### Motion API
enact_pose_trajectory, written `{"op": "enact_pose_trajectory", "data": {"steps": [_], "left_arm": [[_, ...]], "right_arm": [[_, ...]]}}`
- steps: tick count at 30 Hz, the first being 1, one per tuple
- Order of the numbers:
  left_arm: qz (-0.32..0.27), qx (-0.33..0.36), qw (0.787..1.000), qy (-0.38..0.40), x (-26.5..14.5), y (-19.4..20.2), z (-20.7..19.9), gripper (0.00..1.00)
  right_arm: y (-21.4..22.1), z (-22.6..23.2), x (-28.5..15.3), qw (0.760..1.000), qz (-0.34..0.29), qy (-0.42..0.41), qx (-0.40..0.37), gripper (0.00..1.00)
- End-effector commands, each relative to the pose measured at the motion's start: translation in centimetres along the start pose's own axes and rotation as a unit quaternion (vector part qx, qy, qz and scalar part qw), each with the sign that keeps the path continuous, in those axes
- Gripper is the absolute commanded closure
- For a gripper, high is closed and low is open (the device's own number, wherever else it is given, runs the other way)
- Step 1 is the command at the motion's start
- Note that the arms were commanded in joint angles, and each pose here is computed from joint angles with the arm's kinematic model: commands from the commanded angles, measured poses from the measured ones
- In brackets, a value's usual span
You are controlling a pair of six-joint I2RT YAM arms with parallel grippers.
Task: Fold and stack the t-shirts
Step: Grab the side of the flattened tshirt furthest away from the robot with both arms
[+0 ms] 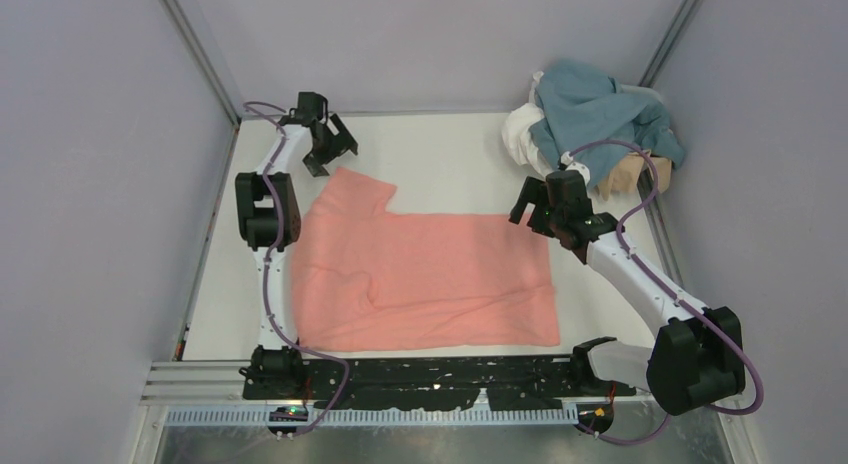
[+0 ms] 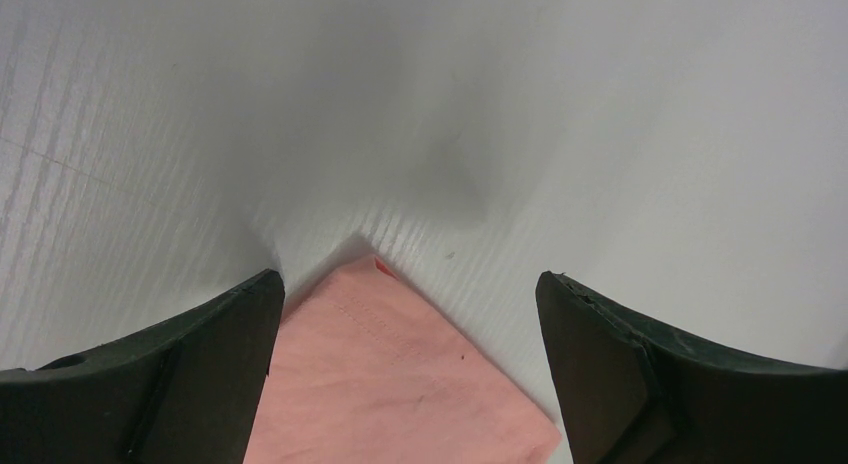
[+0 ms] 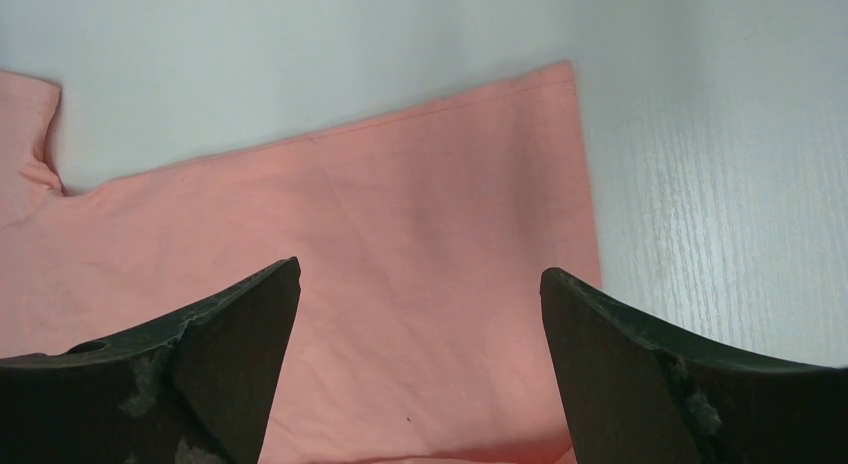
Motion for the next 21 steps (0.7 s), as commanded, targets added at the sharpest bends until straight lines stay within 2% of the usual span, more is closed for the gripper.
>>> {"op": "enact_pose_trajectory", "data": {"steps": [1, 5, 7, 10, 16, 18, 21], "left_arm": [[0.025, 0.000, 1.000, -0.001, -0.95, 0.77, -0.68, 0.00], [0.033, 0.009, 0.999, -0.008, -1.20, 1.17, -0.52, 0.02], [0.035, 0.013, 0.999, -0.010, -1.27, 1.28, -0.41, 0.06], [0.038, 0.018, 0.999, -0.013, -1.35, 1.42, -0.31, 0.18], [0.042, 0.026, 0.999, -0.015, -1.46, 1.53, -0.17, 0.49], [0.042, 0.028, 0.999, -0.015, -1.47, 1.54, -0.16, 0.54], [0.047, 0.031, 0.998, -0.024, -1.60, 1.68, 0.04, 0.54]], "right_arm": [[-0.65, 0.31, -0.04, 1.000, -0.017, -0.012, 0.007, 0.05], [-0.60, 0.36, -0.02, 1.000, -0.018, -0.016, 0.007, 0.05], [-0.46, 0.40, 0.11, 1.000, -0.015, -0.018, 0.008, 0.05], [-0.30, 0.42, 0.24, 1.000, -0.011, -0.020, 0.010, 0.05], [-0.31, 0.40, 0.15, 1.000, -0.013, -0.020, 0.009, 0.05], [-0.39, 0.41, 0.08, 1.000, -0.015, -0.020, 0.010, 0.05], [-0.37, 0.35, 0.08, 1.000, -0.015, -0.019, 0.009, 0.05]]}}
Point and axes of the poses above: each gripper's point midway between its finger pads, its own x axis out along the fingers, its own z axis along the line the jaws close on, y = z × x, the point moved 6 cm from there along -x, back along the fingers, and after that the axes turned 3 degrees about -x, right-handed, at the moved point
